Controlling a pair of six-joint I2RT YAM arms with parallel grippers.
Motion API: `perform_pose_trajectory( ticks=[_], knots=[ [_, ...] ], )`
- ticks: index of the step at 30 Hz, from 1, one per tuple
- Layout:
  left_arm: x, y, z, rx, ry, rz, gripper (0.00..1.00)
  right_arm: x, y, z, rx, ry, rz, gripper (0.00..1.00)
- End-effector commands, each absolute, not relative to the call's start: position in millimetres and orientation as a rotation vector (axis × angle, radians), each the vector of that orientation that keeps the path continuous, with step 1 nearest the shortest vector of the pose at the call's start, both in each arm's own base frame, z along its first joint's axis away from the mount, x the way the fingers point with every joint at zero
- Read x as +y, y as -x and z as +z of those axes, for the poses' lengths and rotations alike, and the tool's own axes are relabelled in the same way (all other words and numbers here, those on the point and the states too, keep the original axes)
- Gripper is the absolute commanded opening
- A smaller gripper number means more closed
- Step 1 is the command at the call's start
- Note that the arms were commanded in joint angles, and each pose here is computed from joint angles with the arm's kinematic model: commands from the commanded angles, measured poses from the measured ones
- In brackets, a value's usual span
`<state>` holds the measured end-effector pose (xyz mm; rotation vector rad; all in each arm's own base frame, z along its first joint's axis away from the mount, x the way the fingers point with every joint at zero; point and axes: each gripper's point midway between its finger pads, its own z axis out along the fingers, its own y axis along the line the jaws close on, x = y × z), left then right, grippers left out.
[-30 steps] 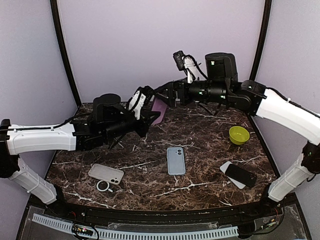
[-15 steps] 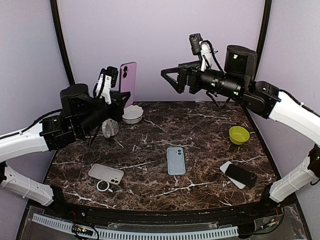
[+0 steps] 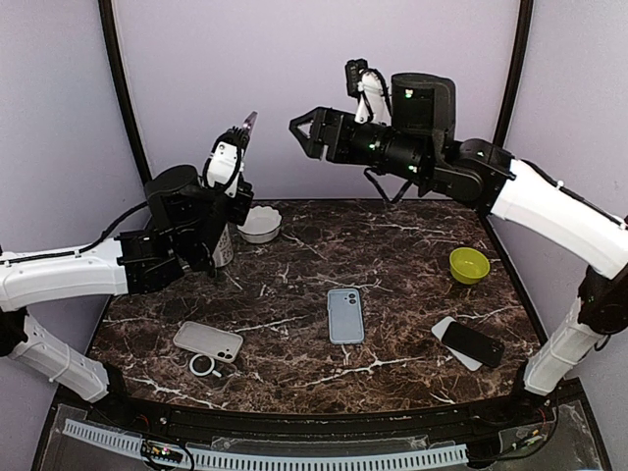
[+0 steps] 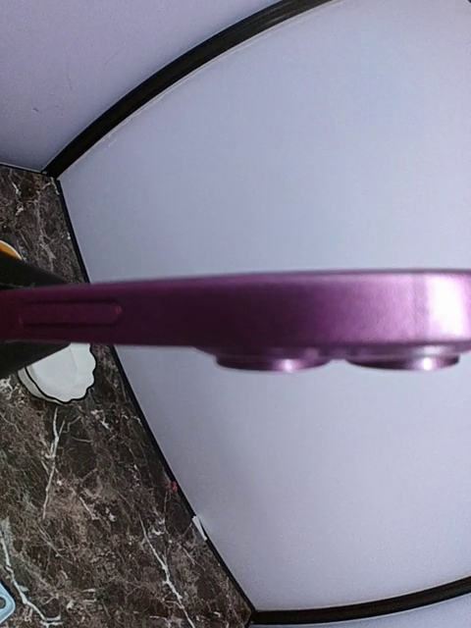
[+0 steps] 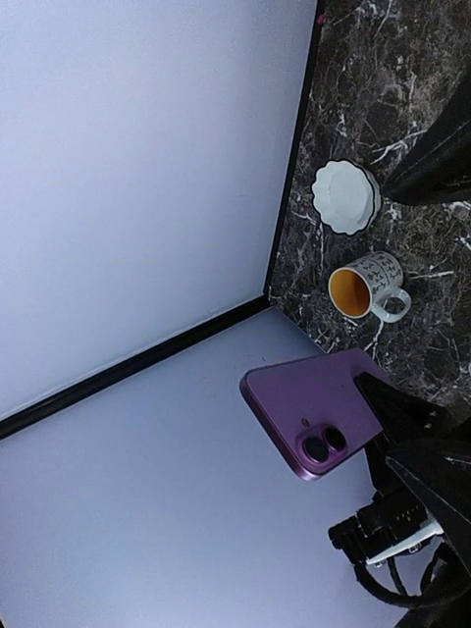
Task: Put the phone into the phone case
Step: Pass from the left arm to the right
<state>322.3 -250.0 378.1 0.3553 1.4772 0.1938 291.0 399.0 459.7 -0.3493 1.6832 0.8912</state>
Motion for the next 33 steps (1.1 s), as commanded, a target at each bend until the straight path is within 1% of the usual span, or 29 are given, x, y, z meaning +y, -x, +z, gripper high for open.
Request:
perform_pose_trajectory(
  ticks=[1, 4, 5, 6, 7, 8, 9, 10, 11, 12, 13, 14, 16, 22, 29, 31, 33],
  knots=[
    [-247, -317, 425, 1.376, -0.232, 0.150, 0.00, 416, -280, 488, 1.614, 0.337, 0.911, 0.83],
    [-246, -317, 428, 1.354, -0.221, 0.206, 0.00, 427, -276, 491, 1.624, 0.367, 0.960, 0.83],
    [-248, -316, 428, 1.334, -0.217, 0.213, 0.00, 429, -273, 492, 1.628, 0.383, 0.980, 0.84],
    [-248, -315, 429, 1.310, -0.255, 0.279, 0.00, 430, -270, 495, 1.631, 0.392, 0.997, 0.84],
    [-247, -312, 432, 1.265, -0.223, 0.282, 0.00, 428, -269, 499, 1.635, 0.396, 1.011, 0.85],
    [-245, -311, 433, 1.234, -0.268, 0.383, 0.00, 425, -268, 501, 1.647, 0.396, 1.016, 0.86],
    [-241, -308, 436, 1.185, -0.209, 0.392, 0.00, 421, -268, 502, 1.661, 0.392, 1.021, 0.87],
    [-237, -306, 438, 1.156, -0.248, 0.509, 0.00, 418, -269, 500, 1.682, 0.388, 1.025, 0.87],
    [-232, -303, 443, 1.113, -0.179, 0.516, 0.00, 415, -269, 498, 1.700, 0.385, 1.042, 0.87],
    [-239, -305, 439, 1.090, -0.236, 0.629, 0.00, 413, -270, 496, 1.717, 0.381, 1.062, 0.87],
    [-232, -300, 447, 1.054, -0.176, 0.634, 0.00, 413, -271, 492, 1.732, 0.379, 1.081, 0.87],
    [-241, -304, 444, 1.036, -0.226, 0.715, 0.00, 414, -271, 489, 1.747, 0.385, 1.109, 0.86],
    [-249, -308, 441, 1.023, -0.256, 0.768, 0.00, 417, -271, 482, 1.772, 0.395, 1.135, 0.84],
    [-255, -311, 435, 1.027, -0.267, 0.767, 0.00, 416, -284, 459, 1.854, 0.371, 1.072, 0.79],
    [-255, -312, 428, 1.040, -0.280, 0.775, 0.00, 415, -310, 439, 1.901, 0.314, 1.042, 0.78],
    [-255, -312, 427, 1.039, -0.285, 0.776, 0.00, 426, -310, 444, 1.886, 0.341, 1.087, 0.71],
    [-256, -312, 427, 1.039, -0.285, 0.777, 0.00, 438, -306, 446, 1.882, 0.381, 1.139, 0.59]
  ],
)
